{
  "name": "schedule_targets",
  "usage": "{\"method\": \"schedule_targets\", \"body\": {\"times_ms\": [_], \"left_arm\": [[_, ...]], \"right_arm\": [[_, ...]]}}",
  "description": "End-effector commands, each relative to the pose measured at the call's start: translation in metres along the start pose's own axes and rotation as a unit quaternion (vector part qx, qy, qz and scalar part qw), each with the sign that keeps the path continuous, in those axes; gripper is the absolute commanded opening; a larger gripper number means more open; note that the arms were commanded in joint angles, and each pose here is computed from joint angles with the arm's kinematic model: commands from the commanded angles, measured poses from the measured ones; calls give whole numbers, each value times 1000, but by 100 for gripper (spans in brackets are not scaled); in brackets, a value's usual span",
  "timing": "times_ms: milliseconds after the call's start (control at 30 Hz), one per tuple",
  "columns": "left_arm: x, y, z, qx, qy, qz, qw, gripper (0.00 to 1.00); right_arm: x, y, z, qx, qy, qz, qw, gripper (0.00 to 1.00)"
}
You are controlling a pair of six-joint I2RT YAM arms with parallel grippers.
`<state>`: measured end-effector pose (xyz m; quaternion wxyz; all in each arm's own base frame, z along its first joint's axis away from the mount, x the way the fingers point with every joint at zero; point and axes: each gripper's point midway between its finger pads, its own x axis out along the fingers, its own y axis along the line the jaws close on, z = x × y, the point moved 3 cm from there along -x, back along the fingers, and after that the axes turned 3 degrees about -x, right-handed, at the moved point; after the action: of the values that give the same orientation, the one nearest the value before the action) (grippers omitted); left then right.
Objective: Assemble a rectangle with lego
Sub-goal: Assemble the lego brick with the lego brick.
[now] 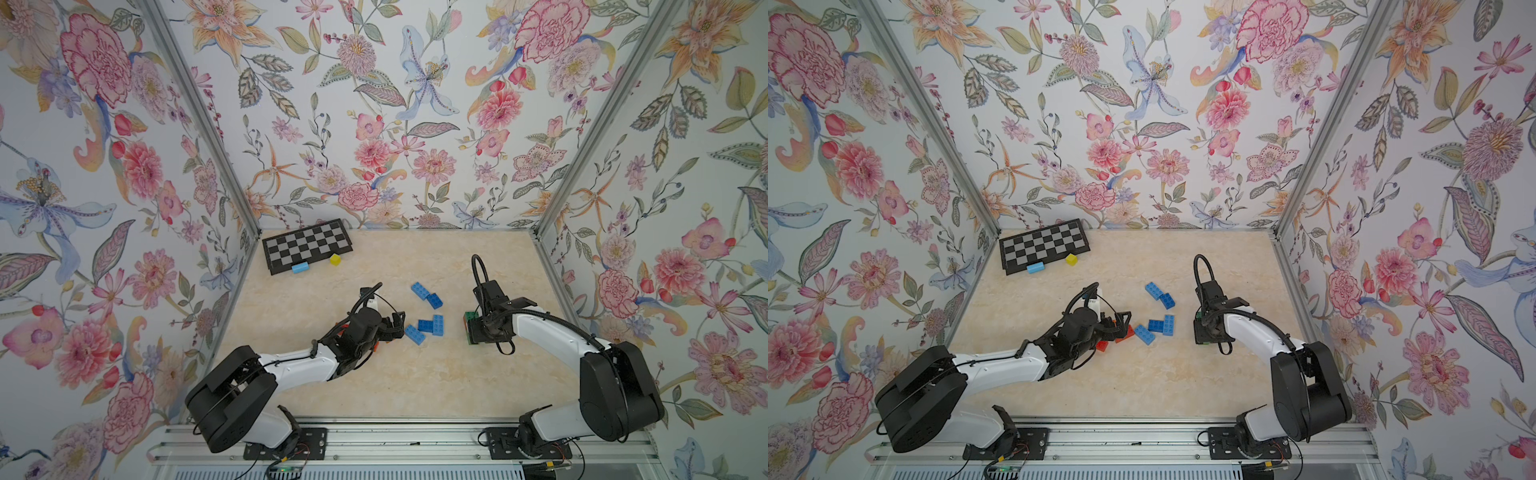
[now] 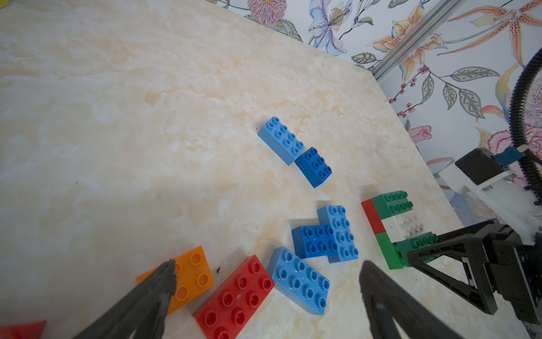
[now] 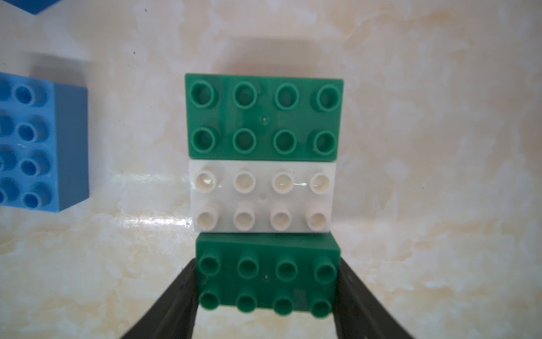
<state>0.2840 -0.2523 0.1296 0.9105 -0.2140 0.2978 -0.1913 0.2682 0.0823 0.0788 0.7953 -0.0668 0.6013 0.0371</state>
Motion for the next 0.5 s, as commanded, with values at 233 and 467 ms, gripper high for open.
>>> {"method": "schedule_targets", "body": {"times_ms": [233, 467], "left_arm": [[1, 1, 6, -11, -9, 0, 1000, 99], [1, 0, 6, -12, -9, -3, 1000, 99]], "right_arm": [[9, 2, -5, -2, 21, 12, 1000, 35], [15, -3, -6, 0, 28, -4, 1000, 30]]}}
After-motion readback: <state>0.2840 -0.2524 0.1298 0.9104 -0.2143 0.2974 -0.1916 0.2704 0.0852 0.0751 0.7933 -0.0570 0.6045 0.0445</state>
